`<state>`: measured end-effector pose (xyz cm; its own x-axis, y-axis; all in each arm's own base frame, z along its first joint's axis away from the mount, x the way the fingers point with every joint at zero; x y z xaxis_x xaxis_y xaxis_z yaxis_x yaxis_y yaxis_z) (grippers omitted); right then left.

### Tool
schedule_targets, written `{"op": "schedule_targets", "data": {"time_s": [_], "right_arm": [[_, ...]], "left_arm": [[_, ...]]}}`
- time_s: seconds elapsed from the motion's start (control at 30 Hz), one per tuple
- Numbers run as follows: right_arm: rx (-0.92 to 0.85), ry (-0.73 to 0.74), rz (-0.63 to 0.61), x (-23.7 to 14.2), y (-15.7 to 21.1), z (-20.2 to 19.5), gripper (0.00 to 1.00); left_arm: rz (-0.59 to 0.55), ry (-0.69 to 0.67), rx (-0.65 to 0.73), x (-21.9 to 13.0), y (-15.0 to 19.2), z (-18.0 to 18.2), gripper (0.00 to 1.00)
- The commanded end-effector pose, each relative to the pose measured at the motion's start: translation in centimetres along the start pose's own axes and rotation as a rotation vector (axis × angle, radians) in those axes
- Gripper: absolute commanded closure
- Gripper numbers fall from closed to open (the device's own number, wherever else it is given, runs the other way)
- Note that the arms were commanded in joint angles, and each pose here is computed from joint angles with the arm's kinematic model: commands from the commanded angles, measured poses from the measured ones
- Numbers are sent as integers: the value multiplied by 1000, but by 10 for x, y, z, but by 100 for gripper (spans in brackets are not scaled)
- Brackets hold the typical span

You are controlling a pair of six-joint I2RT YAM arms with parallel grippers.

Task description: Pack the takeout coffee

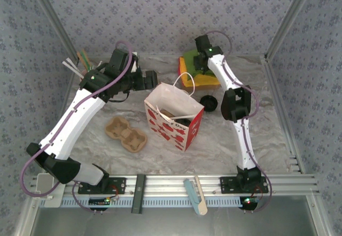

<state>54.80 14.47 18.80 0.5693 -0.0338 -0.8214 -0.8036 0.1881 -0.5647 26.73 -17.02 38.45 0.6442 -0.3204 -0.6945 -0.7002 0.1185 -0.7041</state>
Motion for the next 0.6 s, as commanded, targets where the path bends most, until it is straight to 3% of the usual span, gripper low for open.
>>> {"op": "schedule_targets", "data": {"time_s": [0.0, 0.57], "right_arm": [[44, -18, -21, -35, -13, -10, 62], [132, -113, -55, -100, -27, -26, 62]], "left_arm": [[-36, 22, -12, -5, -10, -2, 0], [-59, 58, -19, -6, -8, -4, 0]]}}
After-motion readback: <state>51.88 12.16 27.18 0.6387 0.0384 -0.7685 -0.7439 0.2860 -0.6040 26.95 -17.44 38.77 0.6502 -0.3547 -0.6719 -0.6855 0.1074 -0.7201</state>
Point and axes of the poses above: each hand's point on the last joint's axis, 136 mm out from that joint toward the fingers, its own x axis out along the fingers, its own z axis along the line the jaws close on, y = z × x, the point moved 8 cm from there along -x, back along the fingers, and after that the axes turned 14 degrees about x, right-handed, at the moved point
